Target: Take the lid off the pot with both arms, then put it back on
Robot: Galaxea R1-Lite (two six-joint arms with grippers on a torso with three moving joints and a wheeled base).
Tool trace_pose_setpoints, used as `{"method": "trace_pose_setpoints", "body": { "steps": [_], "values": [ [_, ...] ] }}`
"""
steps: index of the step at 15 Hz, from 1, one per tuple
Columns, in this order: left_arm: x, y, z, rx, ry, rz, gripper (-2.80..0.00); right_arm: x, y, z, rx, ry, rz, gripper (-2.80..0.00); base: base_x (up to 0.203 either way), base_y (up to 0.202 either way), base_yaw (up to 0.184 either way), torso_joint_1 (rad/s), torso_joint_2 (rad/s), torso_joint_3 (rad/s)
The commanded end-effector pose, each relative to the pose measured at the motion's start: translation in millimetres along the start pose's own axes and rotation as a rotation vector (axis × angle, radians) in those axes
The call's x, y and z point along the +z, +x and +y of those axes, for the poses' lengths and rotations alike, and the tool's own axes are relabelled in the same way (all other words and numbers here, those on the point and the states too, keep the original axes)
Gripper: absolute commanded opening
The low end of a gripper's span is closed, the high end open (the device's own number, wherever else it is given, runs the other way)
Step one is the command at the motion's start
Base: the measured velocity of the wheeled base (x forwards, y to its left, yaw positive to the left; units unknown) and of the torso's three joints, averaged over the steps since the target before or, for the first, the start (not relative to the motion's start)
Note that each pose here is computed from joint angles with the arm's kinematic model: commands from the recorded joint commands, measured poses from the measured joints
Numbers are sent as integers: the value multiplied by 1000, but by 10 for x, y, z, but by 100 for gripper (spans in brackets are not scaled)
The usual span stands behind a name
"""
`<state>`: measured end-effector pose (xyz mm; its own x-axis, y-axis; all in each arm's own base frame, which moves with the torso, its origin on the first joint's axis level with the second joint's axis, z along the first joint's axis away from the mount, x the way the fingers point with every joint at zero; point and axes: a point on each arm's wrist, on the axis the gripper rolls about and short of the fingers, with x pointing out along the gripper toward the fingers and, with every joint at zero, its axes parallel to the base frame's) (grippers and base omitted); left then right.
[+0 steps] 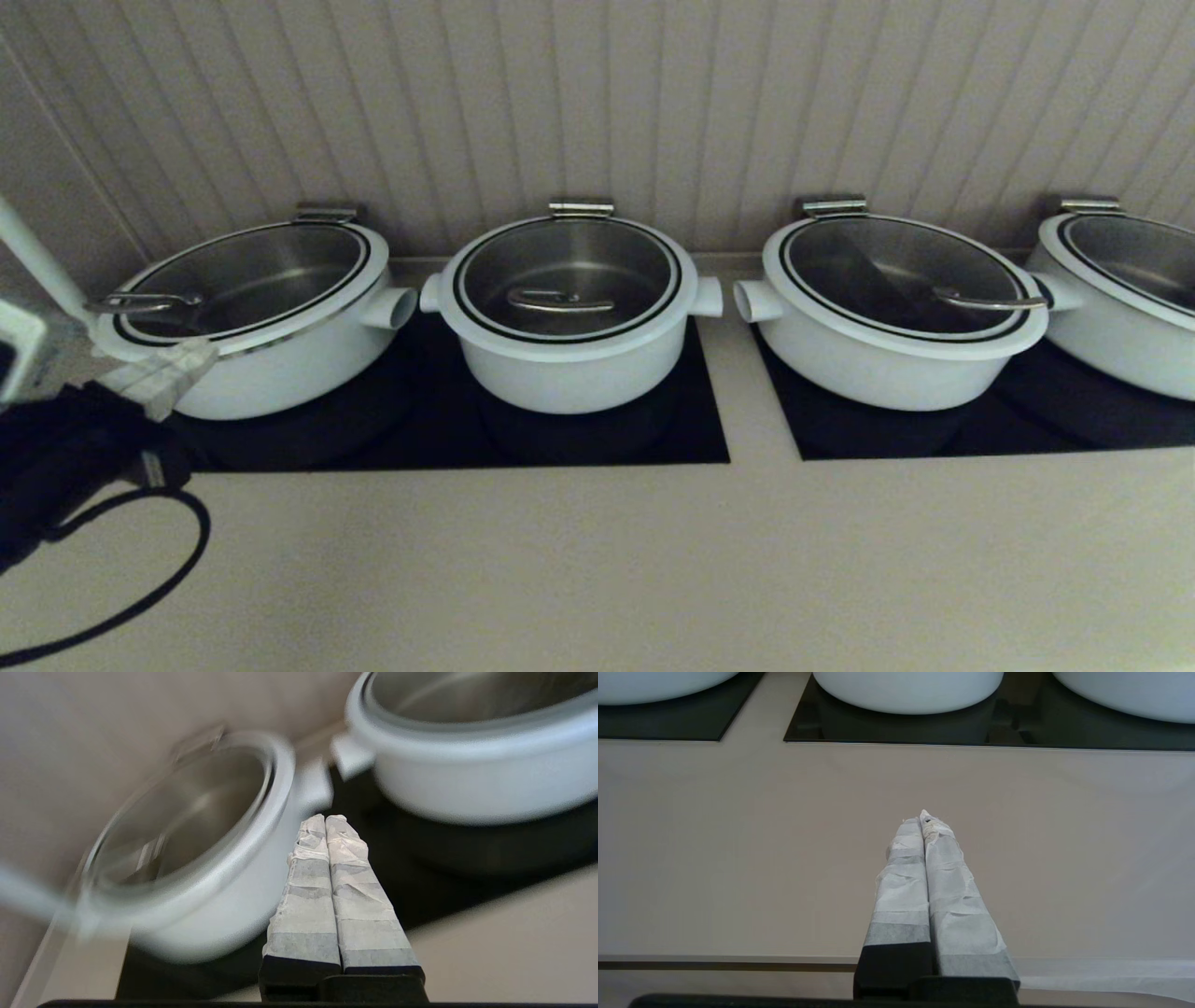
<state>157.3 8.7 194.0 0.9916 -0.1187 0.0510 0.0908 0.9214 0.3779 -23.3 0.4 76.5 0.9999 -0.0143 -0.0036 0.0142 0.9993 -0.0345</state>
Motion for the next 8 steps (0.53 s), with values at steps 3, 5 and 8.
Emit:
{"method": "trace_pose_setpoints", "body": {
  "steps": [3,5,8],
  "values": [
    [-32,-930,-197,86,-64,4,-280,0,0,0,-1,-1,-1,-280,0,0,0,0,0,0],
    [-163,-1276,-323,92,-102,30,-280,0,0,0,0,-1,-1,-280,0,0,0,0,0,0],
    [-432,-1591,-494,103,-164,84,-280,0,0,0,1,-1,0,-280,0,0,0,0,0,0]
  ]
}}
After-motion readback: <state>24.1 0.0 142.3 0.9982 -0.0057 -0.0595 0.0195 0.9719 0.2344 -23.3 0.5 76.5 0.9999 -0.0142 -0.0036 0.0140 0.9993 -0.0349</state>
